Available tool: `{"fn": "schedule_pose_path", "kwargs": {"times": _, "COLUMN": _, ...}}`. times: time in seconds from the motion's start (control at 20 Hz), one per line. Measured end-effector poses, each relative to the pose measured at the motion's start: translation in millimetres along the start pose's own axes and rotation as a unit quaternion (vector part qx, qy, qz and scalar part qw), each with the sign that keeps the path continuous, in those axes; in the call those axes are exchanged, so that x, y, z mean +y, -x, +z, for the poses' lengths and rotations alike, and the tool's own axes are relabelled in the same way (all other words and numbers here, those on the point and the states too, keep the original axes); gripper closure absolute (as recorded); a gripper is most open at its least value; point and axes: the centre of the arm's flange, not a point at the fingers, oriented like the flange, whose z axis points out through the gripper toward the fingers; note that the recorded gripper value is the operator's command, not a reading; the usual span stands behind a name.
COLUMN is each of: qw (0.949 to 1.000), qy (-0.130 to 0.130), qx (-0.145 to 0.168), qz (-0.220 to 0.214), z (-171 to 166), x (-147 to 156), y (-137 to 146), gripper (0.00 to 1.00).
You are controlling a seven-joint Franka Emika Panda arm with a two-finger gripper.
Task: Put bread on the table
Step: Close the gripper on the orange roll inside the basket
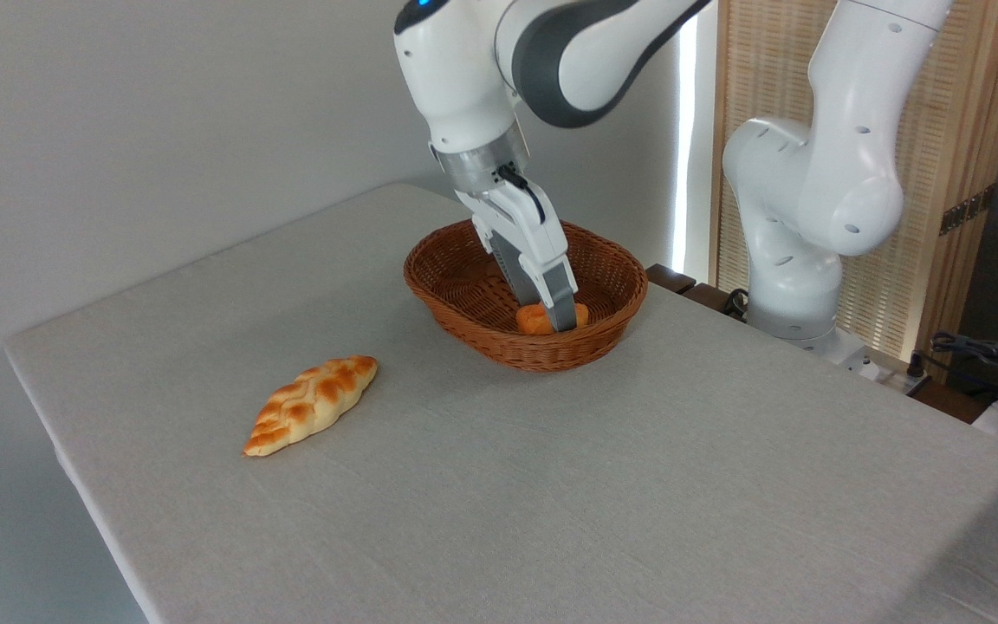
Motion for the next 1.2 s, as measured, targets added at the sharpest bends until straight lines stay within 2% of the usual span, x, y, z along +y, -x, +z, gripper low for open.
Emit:
{"fn": "schedule_pose_path", "kwargs": {"times": 0.05, "qw": 1.0000, "qy": -0.001, "qx": 0.001, "qz": 0.000, "z": 1.8, "x": 0.1, "y": -0.2, "gripper": 0.61}}
{"fn": "schedule_pose_path", "kwargs": {"times": 0.1, "qw": 1.0000, "qy": -0.002, "qx": 0.002, "qz": 0.001, "z": 3.1, "x": 0.2, "y": -0.5, "gripper": 0.76}}
{"fn": "schedule_pose_path", "kwargs": {"times": 0.15, "qw": 1.0000, "qy": -0.002, "qx": 0.002, "qz": 0.001, "z": 3.3, "x": 0.4, "y": -0.7, "gripper": 0.81}}
{"fn": "schedule_pose_path", "kwargs": {"times": 0.65, "qw": 1.0000, "qy": -0.003, "qx": 0.004, "qz": 0.001, "z": 3.2, "x": 0.2, "y": -0.3, "gripper": 0.88}}
{"fn": "schedule_pose_path", "kwargs": {"times": 1.2, "qw": 1.0000, "qy": 0.002, "qx": -0.003, "qz": 0.001, "z": 2.6, "x": 1.5, "y": 0.9, "gripper": 0.88}}
